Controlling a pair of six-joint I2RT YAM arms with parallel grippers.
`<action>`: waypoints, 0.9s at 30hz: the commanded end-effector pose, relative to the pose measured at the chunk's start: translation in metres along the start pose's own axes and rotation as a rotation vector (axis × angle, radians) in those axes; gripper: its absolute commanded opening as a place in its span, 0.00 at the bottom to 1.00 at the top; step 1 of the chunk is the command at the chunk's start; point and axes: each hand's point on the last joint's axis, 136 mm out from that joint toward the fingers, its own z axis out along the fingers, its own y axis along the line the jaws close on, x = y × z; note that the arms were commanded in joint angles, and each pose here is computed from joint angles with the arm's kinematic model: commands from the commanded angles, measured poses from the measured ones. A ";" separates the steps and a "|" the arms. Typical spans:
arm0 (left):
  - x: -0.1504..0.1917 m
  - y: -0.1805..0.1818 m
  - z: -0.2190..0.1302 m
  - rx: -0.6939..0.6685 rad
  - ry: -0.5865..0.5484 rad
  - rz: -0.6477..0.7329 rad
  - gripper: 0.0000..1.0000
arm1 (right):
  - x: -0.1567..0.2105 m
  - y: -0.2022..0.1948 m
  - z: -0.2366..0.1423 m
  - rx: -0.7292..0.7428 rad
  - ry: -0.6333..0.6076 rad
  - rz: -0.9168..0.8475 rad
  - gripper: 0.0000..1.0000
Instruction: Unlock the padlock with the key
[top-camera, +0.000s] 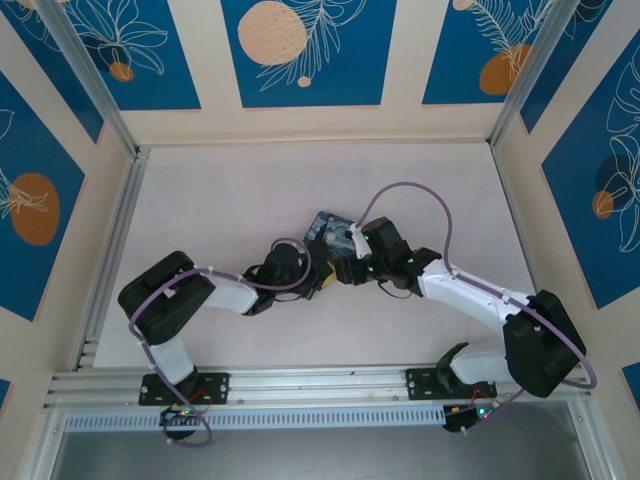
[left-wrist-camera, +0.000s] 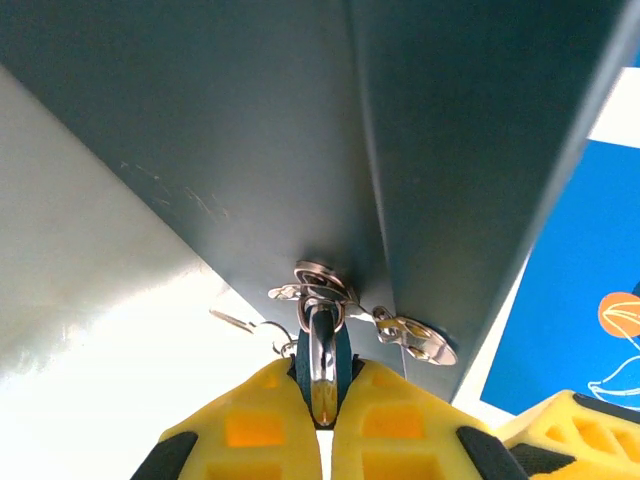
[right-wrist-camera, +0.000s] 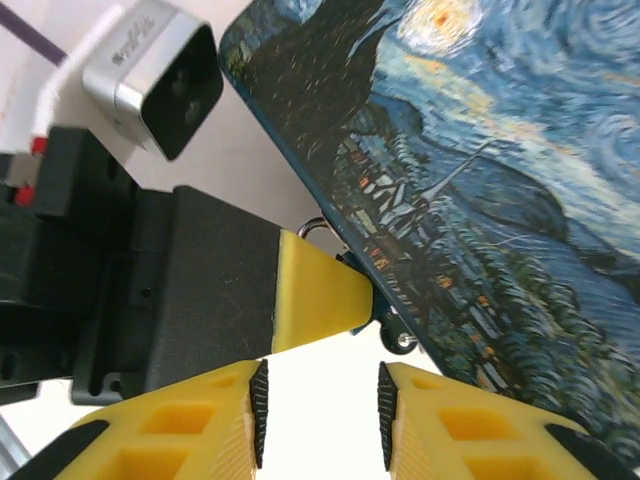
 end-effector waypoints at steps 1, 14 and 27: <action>0.003 -0.023 -0.005 0.037 0.042 0.017 0.00 | 0.002 -0.005 0.004 0.075 0.029 -0.074 0.33; 0.003 -0.039 -0.010 0.061 0.060 0.022 0.00 | 0.004 -0.018 0.020 0.251 0.051 -0.157 0.29; 0.003 -0.047 -0.013 0.083 0.068 0.012 0.00 | 0.005 -0.035 0.023 0.428 -0.053 -0.229 0.28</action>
